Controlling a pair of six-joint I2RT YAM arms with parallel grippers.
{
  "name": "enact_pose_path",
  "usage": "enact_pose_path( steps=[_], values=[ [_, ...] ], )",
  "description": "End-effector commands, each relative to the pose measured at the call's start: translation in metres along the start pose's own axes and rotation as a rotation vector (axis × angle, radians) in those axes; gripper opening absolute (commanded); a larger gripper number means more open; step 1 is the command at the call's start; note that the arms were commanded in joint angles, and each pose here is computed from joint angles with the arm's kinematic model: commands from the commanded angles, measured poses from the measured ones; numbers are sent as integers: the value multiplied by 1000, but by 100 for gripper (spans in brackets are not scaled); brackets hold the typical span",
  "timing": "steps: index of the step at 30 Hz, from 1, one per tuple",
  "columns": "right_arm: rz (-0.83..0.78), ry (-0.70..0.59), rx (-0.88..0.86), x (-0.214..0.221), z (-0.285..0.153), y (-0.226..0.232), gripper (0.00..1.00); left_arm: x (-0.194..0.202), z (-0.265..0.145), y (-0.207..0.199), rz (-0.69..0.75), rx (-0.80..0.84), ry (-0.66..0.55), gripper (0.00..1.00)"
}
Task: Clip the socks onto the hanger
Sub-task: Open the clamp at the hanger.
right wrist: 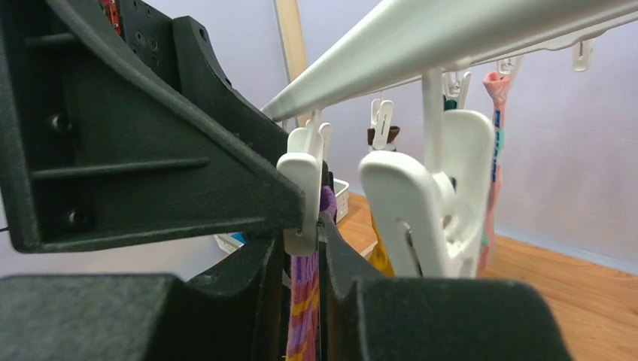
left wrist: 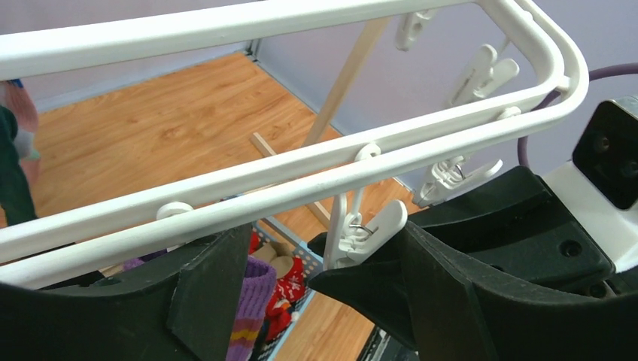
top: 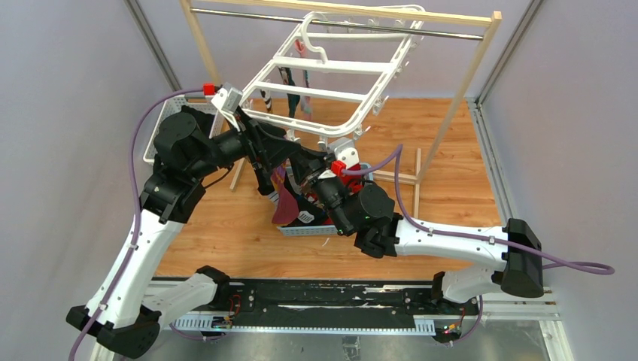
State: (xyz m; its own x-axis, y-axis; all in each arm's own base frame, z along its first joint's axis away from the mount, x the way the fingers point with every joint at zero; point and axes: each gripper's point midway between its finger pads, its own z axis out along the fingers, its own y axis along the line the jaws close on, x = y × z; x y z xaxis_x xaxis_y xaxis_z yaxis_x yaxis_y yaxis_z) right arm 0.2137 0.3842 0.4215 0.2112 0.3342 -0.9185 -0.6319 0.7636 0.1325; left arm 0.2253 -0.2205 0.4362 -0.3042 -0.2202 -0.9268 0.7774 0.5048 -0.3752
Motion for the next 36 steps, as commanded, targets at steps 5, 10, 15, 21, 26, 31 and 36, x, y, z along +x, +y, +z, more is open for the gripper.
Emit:
enact_pose_path(
  steps=[5, 10, 15, 21, 26, 31, 36],
  values=[
    [34, 23, -78, 4, -1, 23, 0, -23, 5, 5, 14, -45, -85, 70],
    [40, 25, -86, 4, -2, 24, 0, -23, 9, 5, -8, -36, -80, 62],
    [41, 30, -93, 3, -1, 26, 0, -24, 12, 6, -16, -35, -85, 56],
    [57, 20, -109, -1, -2, 29, 0, -19, 14, 10, -13, -41, -69, 52],
    [64, 16, -113, -4, -2, 29, 0, -18, 14, 11, -14, -42, -73, 45],
    [65, 15, -106, -4, -3, 27, 7, -23, 11, 11, -14, -59, -93, 16],
    [64, 1, -77, -11, -12, 13, 37, -23, 7, 11, -22, -79, -90, 7]
  ],
)
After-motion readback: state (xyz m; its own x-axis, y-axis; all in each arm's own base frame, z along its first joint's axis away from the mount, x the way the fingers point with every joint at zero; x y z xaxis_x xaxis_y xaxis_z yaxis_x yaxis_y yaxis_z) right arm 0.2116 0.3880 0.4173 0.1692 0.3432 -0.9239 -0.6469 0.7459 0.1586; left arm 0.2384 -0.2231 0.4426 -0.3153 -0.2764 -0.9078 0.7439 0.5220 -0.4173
